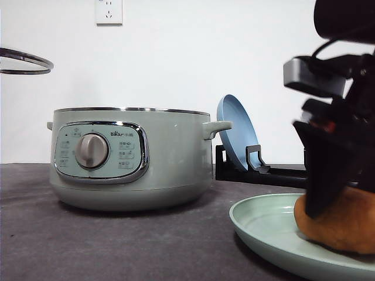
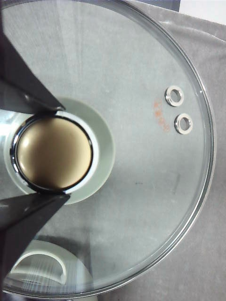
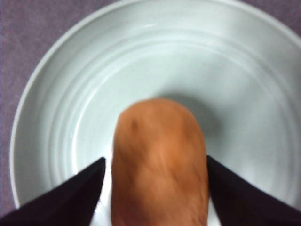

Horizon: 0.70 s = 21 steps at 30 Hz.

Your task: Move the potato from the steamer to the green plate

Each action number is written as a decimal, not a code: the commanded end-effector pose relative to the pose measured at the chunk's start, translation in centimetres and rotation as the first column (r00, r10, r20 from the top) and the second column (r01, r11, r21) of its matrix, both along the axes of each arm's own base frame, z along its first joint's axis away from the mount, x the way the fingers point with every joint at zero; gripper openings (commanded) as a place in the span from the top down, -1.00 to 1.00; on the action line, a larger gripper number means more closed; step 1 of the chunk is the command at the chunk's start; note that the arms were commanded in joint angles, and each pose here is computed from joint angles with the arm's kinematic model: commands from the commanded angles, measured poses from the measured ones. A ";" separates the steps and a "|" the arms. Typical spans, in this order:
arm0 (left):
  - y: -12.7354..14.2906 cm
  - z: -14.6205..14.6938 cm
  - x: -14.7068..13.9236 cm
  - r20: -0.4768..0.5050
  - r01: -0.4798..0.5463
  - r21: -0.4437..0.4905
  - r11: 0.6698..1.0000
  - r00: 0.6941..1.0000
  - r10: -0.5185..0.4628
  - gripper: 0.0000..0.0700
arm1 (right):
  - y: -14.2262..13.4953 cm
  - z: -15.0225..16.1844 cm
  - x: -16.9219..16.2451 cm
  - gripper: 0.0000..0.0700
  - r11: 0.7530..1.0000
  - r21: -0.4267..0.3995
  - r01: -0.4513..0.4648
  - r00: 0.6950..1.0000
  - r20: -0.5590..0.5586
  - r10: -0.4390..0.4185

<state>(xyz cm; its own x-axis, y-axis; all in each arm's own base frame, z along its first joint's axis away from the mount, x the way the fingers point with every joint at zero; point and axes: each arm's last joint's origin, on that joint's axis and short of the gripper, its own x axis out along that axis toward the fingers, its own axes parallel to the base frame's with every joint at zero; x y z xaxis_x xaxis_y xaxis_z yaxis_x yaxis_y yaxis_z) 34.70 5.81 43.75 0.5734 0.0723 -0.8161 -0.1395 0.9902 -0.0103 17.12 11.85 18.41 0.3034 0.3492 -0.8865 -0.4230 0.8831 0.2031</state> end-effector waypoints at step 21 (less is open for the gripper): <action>-0.2 1.2 -0.8 0.035 0.007 0.002 1.000 0.999 -0.007 1.00 | -7.3 22.0 -11.1 -0.97 0.963 0.270 0.001 0.950 0.300 -0.085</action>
